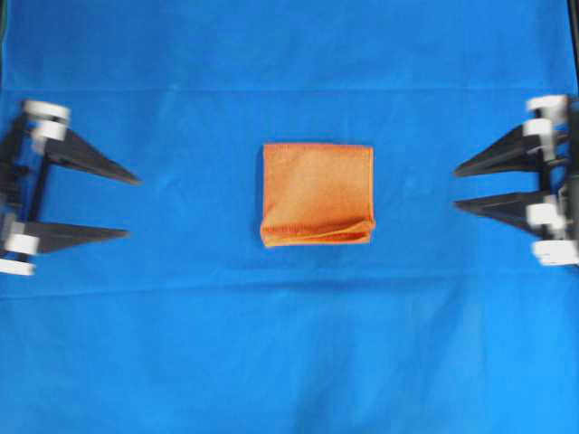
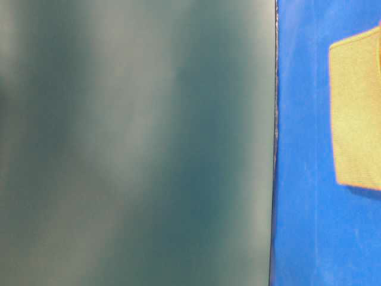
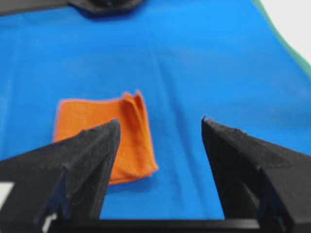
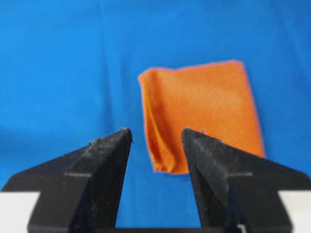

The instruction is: Fold the orange towel.

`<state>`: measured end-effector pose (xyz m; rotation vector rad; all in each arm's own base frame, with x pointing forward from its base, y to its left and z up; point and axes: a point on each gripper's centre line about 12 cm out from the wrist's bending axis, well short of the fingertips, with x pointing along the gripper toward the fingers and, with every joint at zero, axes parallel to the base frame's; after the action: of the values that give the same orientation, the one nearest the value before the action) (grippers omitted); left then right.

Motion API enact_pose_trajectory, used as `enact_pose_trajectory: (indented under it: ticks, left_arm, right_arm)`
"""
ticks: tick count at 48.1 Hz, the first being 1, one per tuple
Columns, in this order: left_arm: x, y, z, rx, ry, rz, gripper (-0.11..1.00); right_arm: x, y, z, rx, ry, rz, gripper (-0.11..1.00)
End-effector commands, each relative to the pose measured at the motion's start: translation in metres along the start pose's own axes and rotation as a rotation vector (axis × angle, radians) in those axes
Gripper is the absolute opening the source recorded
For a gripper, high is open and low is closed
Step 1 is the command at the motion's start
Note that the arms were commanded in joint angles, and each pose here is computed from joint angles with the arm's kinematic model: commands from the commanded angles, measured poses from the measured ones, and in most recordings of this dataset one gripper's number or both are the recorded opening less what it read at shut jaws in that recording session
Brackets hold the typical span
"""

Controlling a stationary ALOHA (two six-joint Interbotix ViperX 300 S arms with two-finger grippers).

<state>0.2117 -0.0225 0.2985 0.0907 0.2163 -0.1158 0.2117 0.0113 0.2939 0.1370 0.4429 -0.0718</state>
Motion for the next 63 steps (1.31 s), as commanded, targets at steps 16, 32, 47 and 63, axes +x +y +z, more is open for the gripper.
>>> enact_pose_trajectory:
  ticks: [16, 32, 47, 63]
  left_arm:
    - [-0.056, 0.010, -0.024, 0.003, -0.053, 0.079, 0.62]
    - [-0.061, 0.009, -0.075, -0.008, -0.034, 0.110, 0.62]
    - [-0.059, 0.008, -0.084, -0.010, -0.020, 0.110, 0.62]
    - [-0.059, 0.008, -0.084, -0.012, -0.018, 0.110, 0.62]
  right_arm:
    - [-0.029, -0.018, -0.031, -0.056, -0.065, -0.032, 0.53]
    - [-0.022, -0.031, -0.085, -0.016, -0.101, -0.018, 0.53]
    - [-0.017, -0.034, -0.093, 0.015, -0.112, -0.022, 0.52]
    - [-0.017, -0.034, -0.093, 0.015, -0.109, -0.023, 0.52]
